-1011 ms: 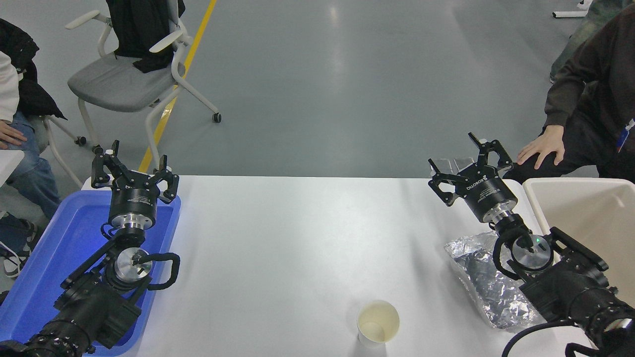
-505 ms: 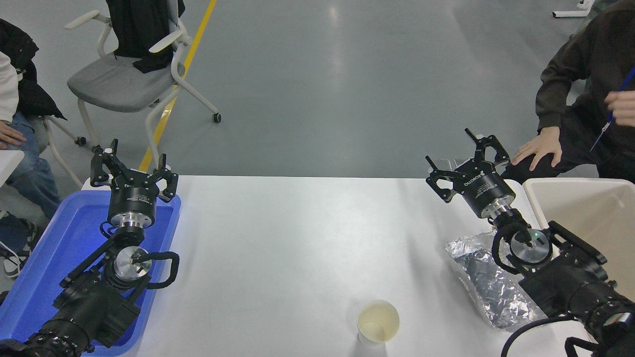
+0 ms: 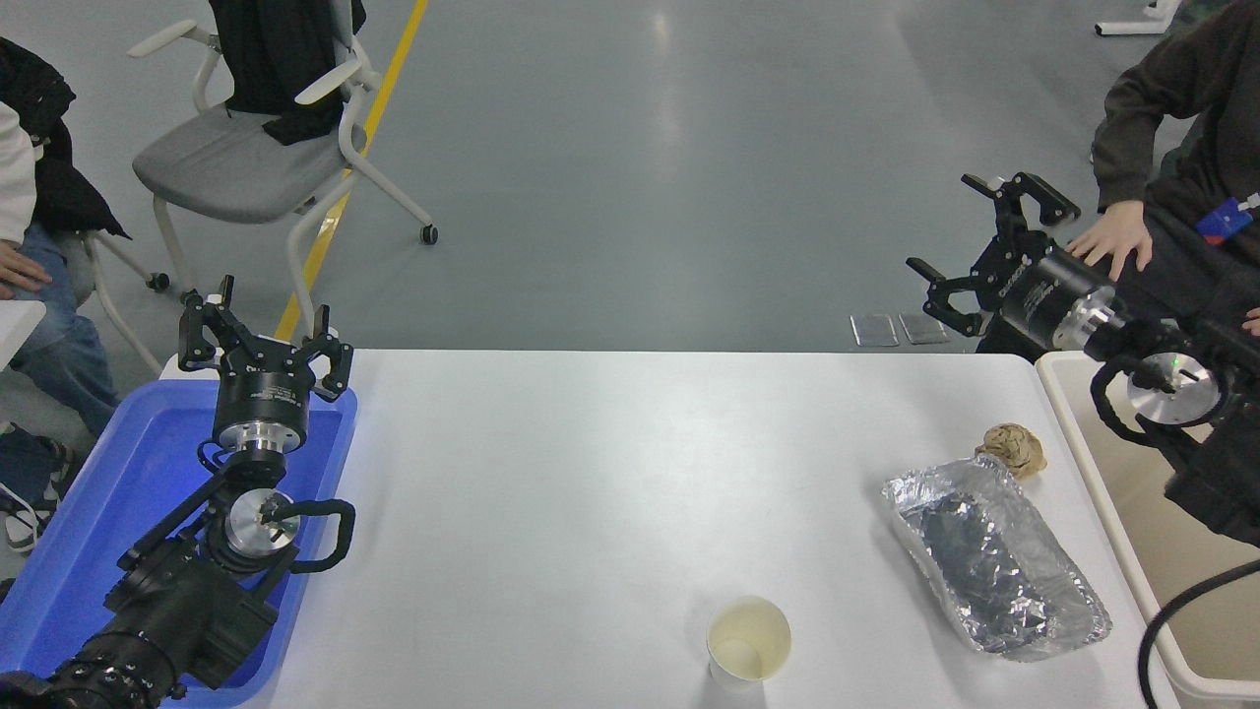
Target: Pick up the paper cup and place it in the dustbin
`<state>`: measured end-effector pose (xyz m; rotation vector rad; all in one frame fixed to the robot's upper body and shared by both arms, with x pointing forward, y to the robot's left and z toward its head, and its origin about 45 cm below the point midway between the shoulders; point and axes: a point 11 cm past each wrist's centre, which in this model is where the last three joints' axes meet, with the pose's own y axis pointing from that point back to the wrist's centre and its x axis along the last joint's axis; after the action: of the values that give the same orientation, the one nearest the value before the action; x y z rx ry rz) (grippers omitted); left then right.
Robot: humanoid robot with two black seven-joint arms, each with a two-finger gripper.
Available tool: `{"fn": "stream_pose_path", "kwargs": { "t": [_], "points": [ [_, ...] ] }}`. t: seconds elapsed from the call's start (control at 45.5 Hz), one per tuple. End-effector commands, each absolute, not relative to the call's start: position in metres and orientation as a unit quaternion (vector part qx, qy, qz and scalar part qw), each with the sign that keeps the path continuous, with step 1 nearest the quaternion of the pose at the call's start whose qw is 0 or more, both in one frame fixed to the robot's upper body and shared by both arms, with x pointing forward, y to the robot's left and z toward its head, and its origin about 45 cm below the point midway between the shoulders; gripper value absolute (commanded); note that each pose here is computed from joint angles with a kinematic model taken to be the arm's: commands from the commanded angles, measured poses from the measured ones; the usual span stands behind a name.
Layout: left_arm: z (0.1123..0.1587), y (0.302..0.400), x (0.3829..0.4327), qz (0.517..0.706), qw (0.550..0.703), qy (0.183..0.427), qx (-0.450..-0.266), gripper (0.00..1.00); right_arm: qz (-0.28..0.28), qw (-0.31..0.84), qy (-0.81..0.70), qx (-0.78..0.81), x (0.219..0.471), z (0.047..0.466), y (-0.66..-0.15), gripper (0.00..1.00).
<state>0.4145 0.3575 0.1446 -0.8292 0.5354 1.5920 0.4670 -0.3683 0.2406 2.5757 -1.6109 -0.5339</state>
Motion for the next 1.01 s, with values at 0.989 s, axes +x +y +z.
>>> {"fn": "stream_pose_path", "kwargs": {
  "t": [0.989],
  "points": [
    [0.1442, 0.3574, 0.4144, 0.685, 0.593, 0.231, -0.355, 0.99, 0.106, 0.645, -0.092, 0.751, 0.388, 0.341, -0.294, 1.00]
  ]
}}
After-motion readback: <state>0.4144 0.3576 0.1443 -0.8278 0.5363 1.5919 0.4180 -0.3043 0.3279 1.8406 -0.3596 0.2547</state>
